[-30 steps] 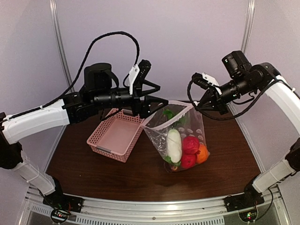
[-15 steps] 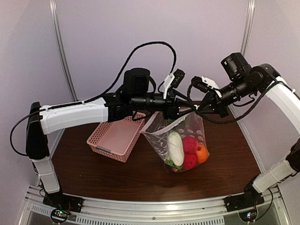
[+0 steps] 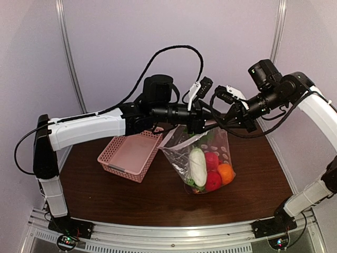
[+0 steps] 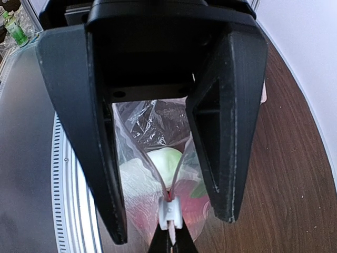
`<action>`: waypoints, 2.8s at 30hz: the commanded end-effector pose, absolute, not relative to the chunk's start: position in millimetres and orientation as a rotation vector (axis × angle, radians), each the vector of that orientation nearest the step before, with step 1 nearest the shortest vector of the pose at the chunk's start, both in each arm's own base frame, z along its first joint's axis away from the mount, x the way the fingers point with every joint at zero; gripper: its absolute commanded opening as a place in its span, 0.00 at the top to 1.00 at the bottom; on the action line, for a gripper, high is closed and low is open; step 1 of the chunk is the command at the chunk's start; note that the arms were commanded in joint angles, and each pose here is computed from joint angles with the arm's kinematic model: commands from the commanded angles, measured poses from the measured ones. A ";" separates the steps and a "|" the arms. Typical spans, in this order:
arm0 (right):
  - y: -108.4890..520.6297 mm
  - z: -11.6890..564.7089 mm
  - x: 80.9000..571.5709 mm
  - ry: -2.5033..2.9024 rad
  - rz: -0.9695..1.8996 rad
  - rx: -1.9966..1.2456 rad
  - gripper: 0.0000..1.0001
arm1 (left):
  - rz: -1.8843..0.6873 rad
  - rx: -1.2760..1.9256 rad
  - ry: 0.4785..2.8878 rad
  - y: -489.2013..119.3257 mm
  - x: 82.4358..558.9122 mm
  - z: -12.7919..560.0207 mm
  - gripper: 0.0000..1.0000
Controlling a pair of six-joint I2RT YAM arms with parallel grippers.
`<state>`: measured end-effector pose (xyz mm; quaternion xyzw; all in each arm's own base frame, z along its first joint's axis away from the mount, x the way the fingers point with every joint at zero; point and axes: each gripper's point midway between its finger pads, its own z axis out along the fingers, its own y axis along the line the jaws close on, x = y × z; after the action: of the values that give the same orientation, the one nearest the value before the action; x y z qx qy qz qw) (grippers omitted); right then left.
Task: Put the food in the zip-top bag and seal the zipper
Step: Zip the zipper of the food storage bag.
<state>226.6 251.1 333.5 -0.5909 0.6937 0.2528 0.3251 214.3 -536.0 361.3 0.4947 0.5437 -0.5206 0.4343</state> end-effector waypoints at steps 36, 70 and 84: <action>248.6 334.1 224.0 1.807 0.637 -1.532 1.00 | -1.286 1.321 1.414 -542.9 211.3 340.7 0.89; 199.6 333.4 259.6 1.843 0.535 -1.346 1.00 | -1.314 1.286 1.502 -519.9 228.6 312.5 0.98; 163.4 322.7 285.2 1.916 0.461 -1.257 1.00 | -1.271 1.277 1.556 -504.6 237.0 303.5 0.98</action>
<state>271.5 185.5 317.8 -0.5124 0.7428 0.2277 0.3659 239.7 -522.9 305.4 0.4951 0.5918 -0.5008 0.3921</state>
